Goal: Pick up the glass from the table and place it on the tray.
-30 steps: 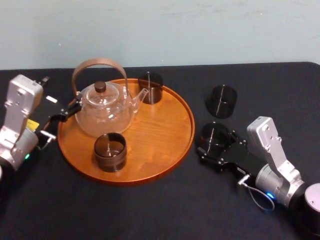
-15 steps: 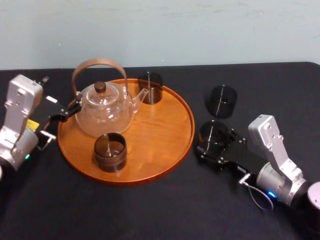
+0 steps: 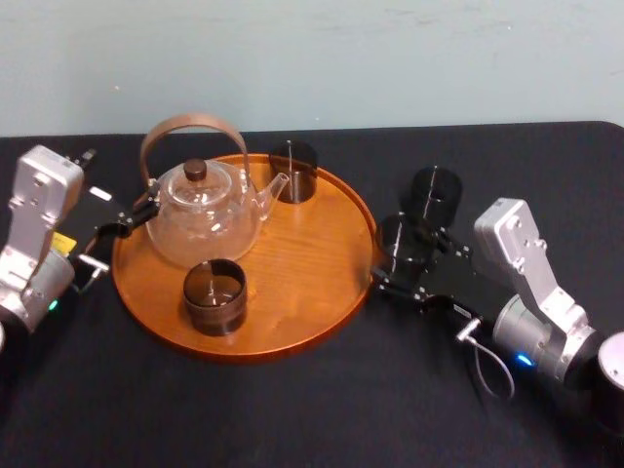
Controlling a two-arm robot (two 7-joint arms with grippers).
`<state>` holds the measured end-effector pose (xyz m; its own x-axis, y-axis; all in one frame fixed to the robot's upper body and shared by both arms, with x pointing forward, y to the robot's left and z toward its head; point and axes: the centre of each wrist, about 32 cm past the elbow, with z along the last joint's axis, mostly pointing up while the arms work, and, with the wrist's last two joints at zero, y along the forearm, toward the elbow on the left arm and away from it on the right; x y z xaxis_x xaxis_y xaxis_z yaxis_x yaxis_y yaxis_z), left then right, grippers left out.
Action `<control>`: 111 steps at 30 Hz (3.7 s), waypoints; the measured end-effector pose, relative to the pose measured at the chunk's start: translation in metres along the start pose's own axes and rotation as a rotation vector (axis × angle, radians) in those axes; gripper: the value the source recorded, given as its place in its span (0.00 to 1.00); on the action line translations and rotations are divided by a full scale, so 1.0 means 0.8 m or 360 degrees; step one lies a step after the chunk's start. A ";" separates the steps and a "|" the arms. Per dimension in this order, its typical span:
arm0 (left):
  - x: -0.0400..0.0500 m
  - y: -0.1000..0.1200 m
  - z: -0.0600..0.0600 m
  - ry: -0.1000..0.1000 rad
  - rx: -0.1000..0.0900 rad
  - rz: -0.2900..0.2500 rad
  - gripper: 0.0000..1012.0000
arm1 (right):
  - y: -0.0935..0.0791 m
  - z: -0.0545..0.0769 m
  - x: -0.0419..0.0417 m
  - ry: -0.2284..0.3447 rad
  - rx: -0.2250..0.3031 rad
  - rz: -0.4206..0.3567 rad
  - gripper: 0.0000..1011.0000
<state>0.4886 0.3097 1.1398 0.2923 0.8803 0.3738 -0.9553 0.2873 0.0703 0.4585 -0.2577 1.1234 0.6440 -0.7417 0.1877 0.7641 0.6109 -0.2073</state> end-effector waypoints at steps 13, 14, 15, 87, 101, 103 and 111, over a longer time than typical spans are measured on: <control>0.000 0.000 0.000 0.0000 0.0000 0.0000 1.00 | 0.034 0.035 -0.008 -0.0076 0.0035 0.0063 0.91; 0.000 0.000 0.000 0.0000 0.0000 0.0000 1.00 | 0.038 0.036 -0.009 -0.0079 0.0035 0.0073 0.91; 0.000 0.000 0.000 0.0000 0.0000 0.0000 1.00 | 0.040 0.037 -0.010 -0.0080 0.0034 0.0078 0.91; 0.000 0.000 0.000 0.0000 0.0000 0.0000 1.00 | 0.107 0.010 -0.063 -0.0058 0.0013 0.0307 0.91; 0.000 0.000 0.000 0.0000 0.0000 0.0000 1.00 | 0.106 0.010 -0.063 -0.0059 0.0013 0.0306 0.99; 0.000 0.000 0.000 0.0000 0.0000 0.0000 1.00 | 0.106 0.010 -0.063 -0.0058 0.0013 0.0306 0.99; 0.000 0.000 0.000 0.0000 0.0000 0.0000 1.00 | 0.104 0.009 -0.060 -0.0020 0.0001 0.0320 0.99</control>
<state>0.4886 0.3097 1.1398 0.2922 0.8803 0.3737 -0.9553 0.2873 0.0703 0.4916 -0.1694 1.1037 0.7840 -0.6012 0.1544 0.6200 0.7465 -0.2414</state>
